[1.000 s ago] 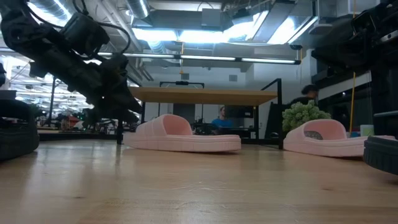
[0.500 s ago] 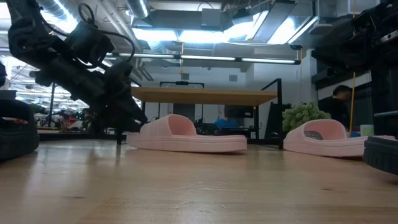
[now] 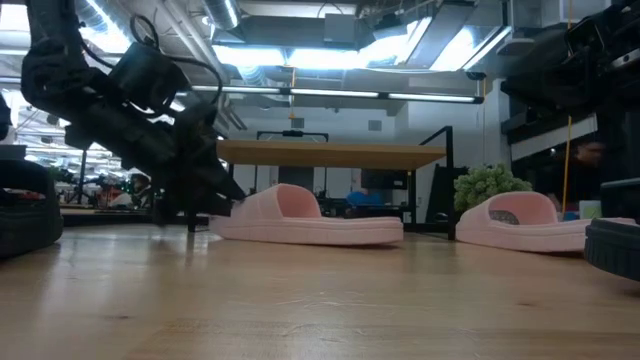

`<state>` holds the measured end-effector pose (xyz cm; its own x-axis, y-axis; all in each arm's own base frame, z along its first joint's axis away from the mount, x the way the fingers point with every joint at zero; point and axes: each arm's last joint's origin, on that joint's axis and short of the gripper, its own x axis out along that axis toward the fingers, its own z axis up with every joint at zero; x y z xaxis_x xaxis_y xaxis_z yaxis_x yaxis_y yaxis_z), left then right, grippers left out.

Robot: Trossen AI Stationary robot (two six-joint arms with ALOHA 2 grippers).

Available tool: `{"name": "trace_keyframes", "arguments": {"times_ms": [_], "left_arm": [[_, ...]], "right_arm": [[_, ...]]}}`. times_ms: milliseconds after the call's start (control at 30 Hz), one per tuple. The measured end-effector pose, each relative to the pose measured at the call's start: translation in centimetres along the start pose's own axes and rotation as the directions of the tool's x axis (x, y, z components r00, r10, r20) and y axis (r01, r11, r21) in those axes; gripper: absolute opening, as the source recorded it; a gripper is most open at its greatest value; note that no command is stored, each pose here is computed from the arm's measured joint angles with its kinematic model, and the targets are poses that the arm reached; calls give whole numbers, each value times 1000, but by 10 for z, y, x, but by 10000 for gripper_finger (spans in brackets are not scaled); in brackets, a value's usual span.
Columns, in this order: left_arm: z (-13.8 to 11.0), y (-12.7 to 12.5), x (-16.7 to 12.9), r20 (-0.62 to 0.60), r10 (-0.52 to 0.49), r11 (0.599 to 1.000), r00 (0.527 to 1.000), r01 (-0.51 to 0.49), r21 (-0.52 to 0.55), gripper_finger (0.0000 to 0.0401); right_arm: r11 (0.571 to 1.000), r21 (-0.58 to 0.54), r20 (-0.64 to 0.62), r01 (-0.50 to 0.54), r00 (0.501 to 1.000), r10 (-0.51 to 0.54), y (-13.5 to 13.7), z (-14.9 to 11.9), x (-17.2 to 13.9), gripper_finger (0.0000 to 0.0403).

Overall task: Pick and place slides into the shelf
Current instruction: Put the left pink slide on the shelf

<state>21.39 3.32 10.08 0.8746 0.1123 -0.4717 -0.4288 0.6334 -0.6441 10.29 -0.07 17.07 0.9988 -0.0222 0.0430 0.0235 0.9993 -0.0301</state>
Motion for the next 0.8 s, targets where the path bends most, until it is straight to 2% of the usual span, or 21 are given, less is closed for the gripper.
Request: {"name": "trace_keyframes", "arguments": {"times_ms": [167, 367, 467, 600, 800], "left_arm": [[3, -3, 10, -12, -5, 1000, 1000, 5, 12, 133], [6, -8, 25, -47, -39, 993, 998, 44, 113, 129], [9, -11, 27, -40, -46, 990, 998, 50, 134, 97], [11, -13, 27, -42, -67, 989, 997, 72, 132, 18], [8, -16, 27, -48, -76, 989, 996, 81, 125, 5]], "right_arm": [[1000, 0, -2, 0, 1000, 0, 0, 0, 0, 63], [1000, 0, -15, 0, 1000, 0, 0, -1, 0, 63], [1000, -1, -27, 0, 1000, 0, 0, -3, 0, 63], [1000, -1, -35, 0, 999, 0, 0, -3, 0, 63], [1000, 1, -38, -1, 999, 1, 0, -4, 0, 63]]}}
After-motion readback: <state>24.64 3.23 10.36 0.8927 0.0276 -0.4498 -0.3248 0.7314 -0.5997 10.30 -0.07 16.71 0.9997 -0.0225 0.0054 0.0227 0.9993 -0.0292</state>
